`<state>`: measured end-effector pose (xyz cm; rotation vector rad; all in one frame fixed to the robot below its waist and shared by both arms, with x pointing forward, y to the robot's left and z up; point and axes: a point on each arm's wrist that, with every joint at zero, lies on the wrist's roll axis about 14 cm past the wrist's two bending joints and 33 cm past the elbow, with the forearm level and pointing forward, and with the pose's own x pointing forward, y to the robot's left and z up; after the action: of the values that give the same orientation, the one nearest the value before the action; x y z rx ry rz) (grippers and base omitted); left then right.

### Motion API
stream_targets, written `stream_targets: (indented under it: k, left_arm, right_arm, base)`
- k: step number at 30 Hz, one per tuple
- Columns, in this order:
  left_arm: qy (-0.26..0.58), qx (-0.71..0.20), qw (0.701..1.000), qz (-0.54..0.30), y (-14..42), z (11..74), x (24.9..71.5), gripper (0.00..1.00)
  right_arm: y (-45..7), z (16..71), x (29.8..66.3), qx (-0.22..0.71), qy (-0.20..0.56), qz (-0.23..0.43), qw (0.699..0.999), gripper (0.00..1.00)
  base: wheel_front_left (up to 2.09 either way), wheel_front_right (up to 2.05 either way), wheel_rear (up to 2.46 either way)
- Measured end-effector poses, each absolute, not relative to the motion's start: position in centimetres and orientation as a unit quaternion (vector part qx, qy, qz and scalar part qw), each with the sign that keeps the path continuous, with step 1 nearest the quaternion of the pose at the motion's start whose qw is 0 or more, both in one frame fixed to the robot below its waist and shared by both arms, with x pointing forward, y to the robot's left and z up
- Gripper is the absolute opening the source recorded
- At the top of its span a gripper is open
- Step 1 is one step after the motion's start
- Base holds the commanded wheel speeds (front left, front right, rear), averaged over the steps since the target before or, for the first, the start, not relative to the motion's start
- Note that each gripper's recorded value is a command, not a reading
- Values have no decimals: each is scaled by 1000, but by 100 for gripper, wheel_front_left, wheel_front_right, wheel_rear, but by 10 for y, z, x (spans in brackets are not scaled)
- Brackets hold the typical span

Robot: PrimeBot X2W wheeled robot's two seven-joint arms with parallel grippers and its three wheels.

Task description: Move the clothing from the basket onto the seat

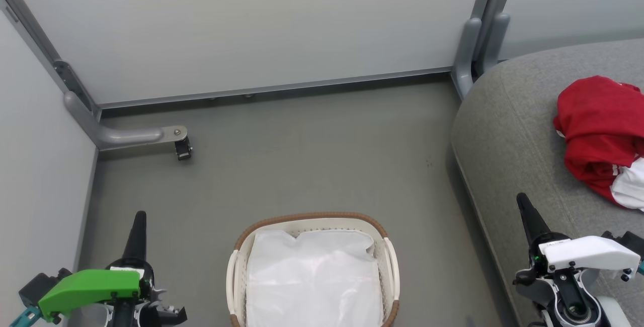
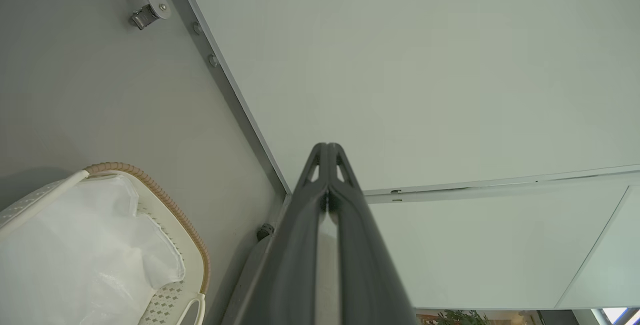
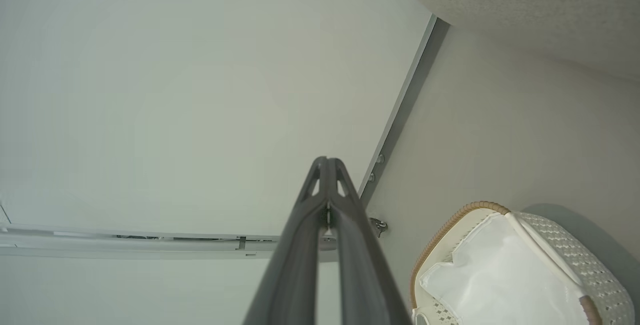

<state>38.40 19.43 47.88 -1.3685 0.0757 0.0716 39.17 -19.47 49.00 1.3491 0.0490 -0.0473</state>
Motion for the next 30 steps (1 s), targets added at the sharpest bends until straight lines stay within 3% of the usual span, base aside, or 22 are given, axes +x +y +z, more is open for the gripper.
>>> stream_targets:
  k: [30]
  left_arm:
    - [8, -705, 709, 6, 198, 501, 387, 0]
  right_arm:
    - [-199, 507, 390, 705, 2, 0, 709, 0]
  base:
    - [0, 0, 0]
